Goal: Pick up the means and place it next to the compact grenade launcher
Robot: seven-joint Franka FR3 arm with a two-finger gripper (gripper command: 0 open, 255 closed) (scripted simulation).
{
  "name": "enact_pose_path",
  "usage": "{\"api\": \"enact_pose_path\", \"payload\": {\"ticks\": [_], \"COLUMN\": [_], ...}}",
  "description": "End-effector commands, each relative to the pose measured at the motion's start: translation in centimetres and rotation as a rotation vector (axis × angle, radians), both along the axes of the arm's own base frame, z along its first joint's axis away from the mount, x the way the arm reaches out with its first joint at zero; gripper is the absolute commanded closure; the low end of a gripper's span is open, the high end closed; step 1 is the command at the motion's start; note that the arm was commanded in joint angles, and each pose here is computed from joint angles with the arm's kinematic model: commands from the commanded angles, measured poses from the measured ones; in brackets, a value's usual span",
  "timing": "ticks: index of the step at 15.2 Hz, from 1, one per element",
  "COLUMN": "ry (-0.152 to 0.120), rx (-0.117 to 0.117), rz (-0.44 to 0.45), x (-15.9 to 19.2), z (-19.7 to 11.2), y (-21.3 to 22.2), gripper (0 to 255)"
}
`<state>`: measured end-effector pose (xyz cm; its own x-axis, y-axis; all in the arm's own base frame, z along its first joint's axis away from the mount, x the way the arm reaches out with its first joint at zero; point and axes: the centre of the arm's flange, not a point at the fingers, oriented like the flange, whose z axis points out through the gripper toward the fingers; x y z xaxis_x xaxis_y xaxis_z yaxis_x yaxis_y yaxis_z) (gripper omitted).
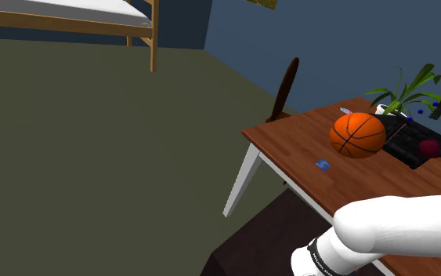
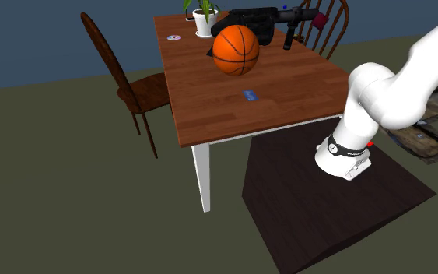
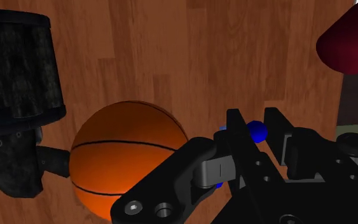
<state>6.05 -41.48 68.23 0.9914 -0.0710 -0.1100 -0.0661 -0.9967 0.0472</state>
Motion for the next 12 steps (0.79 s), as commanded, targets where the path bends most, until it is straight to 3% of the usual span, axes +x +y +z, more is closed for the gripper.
{"api": "enact_pose_path", "payload": {"ticks": [1, 12], "ry": [0.000, 0.000], "rx": [0.000, 0.000], "rz": [0.001, 0.001], "x": [-2.5, -16.8], "z": [0.1, 0.1], "y": [-0.6, -3.6], "gripper": [255, 255]}}
